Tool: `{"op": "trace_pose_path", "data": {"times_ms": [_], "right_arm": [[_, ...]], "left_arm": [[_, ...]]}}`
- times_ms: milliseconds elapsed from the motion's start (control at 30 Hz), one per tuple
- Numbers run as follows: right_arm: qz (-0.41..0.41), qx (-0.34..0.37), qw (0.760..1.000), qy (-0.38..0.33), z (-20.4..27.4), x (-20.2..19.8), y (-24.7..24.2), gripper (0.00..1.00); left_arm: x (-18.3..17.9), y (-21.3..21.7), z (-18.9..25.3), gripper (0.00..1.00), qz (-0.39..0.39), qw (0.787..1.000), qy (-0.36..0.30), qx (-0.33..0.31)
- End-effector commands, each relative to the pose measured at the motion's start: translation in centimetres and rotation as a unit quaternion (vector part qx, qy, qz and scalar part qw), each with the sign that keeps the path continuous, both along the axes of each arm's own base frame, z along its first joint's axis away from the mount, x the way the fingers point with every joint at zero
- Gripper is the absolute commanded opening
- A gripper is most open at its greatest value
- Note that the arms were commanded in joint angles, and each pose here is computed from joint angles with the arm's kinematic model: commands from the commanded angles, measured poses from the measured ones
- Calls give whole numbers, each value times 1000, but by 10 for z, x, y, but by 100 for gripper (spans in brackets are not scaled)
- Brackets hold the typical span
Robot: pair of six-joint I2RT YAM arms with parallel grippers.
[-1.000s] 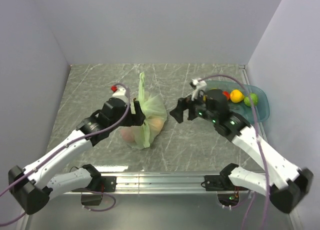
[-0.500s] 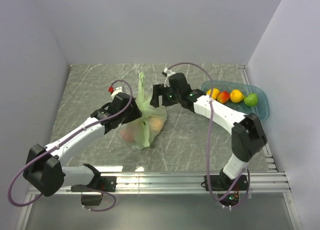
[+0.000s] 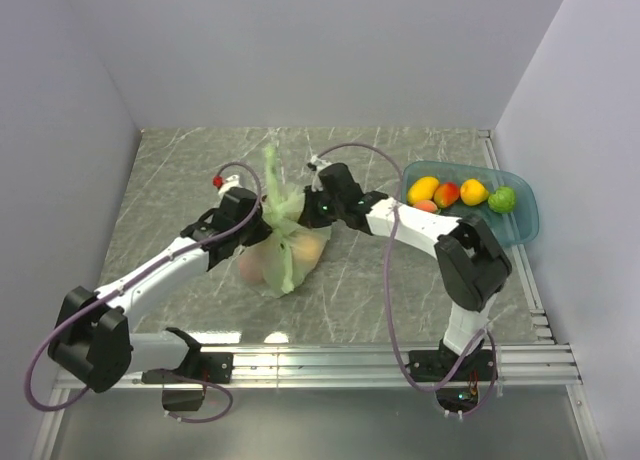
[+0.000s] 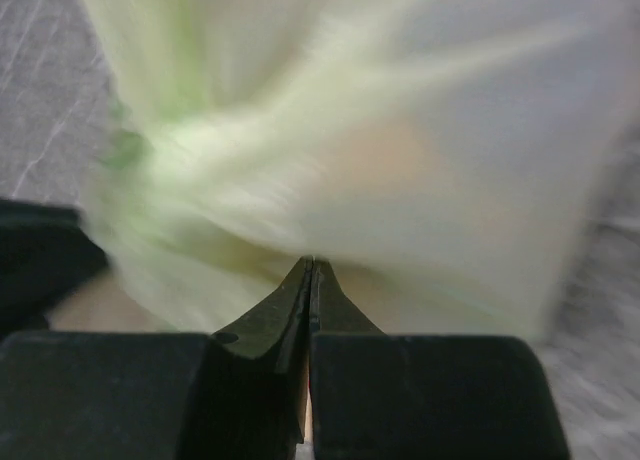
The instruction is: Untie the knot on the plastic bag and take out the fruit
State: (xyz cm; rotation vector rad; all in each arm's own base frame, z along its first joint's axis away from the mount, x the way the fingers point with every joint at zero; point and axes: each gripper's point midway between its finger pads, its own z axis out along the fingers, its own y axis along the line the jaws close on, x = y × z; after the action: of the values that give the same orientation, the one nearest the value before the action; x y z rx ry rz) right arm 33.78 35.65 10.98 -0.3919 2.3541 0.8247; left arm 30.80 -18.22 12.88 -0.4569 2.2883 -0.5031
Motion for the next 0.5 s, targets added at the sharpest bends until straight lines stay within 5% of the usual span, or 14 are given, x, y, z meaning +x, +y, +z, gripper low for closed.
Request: {"op": "trace_pose_path", "data": {"times_ms": [0,167,300,367,400,467], "right_arm": [[-85,2,995,-50,29,26,-53,0],[-169,-6,985,-41,26,34,-133,0],[-90,11,993,-81,51,12,-105,0],[-28,19,993,-114,67,1,-75,17],[-5,22,992,-124,72,-2,-63,38],[55,19,986,-155,81,-9,-35,60]], "left_arm": [[1,64,-3,1,68,996,-6,56],[2,110,1,1,103,993,-16,54],[6,82,11,1,16,999,-41,21],[4,67,11,1,-32,998,-53,5],[3,61,11,1,-50,997,-57,1],[-1,48,12,1,-97,993,-67,-4]]}}
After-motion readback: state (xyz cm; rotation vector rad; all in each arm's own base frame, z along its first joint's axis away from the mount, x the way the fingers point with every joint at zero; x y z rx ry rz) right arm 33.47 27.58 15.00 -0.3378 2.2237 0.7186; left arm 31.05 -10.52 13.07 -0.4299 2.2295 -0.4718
